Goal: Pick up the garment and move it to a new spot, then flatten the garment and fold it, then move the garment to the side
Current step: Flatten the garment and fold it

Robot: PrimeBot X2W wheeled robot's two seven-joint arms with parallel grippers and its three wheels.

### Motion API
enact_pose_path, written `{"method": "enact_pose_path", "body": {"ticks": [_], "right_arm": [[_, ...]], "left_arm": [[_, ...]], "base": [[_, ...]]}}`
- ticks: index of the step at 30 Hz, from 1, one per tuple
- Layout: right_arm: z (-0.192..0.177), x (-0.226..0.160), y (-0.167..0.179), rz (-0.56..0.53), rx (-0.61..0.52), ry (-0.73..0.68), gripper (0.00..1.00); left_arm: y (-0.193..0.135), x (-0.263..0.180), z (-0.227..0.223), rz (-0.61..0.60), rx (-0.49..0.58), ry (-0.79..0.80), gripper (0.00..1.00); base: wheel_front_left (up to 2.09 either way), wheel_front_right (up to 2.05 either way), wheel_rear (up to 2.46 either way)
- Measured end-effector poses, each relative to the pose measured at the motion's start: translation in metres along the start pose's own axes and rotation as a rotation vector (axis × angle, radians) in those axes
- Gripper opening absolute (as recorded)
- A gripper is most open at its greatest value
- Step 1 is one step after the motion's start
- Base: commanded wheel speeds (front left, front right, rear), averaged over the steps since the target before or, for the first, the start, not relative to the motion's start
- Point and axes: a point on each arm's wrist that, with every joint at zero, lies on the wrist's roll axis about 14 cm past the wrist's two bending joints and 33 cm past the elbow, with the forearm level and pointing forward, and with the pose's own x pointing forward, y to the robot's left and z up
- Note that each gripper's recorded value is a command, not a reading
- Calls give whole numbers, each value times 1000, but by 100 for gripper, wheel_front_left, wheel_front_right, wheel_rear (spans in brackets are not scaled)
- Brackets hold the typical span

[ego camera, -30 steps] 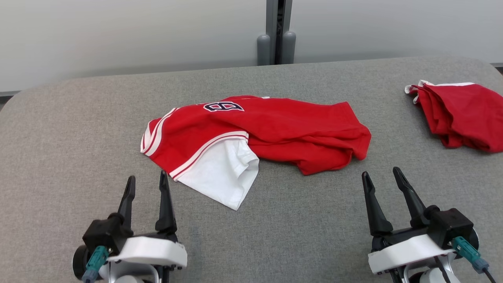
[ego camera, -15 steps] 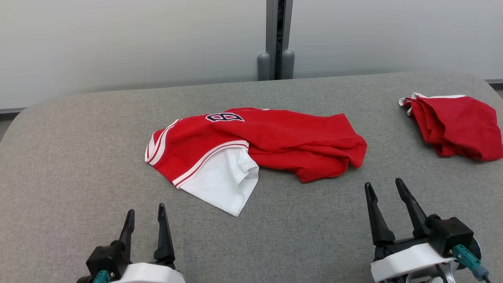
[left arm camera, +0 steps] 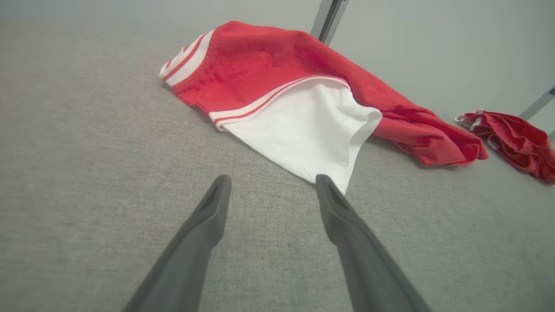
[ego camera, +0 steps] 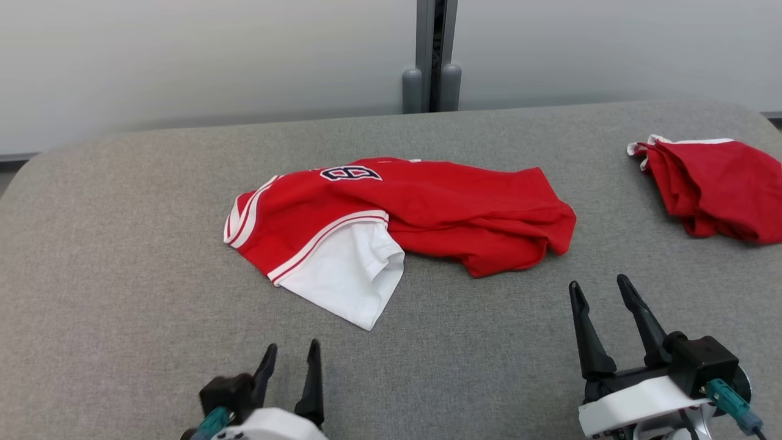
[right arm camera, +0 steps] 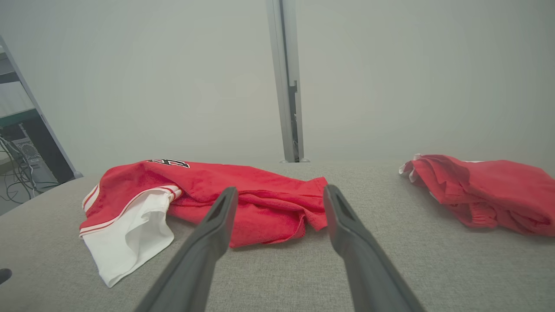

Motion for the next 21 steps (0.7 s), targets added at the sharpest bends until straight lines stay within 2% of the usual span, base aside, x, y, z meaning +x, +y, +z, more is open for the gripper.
{"method": "enact_pose_path", "body": {"ticks": [2,9,16,20,21], "right_arm": [[-2,2,-1,-2,-1,6,100],[-7,10,-7,-6,-10,18,100],[-13,16,-12,-16,-11,32,100],[-13,20,-16,-23,-12,33,100],[-15,20,-18,-27,-12,37,100]], "left_arm": [[-10,6,-8,-35,-13,36,100],[-52,29,-20,-196,55,97,100],[-74,43,-41,-304,182,173,100],[-75,50,-56,-337,296,217,100],[-75,52,-58,-339,313,224,97]], "base": [[0,0,0],[0,0,0],[0,0,0],[0,0,0],[0,0,0]]}}
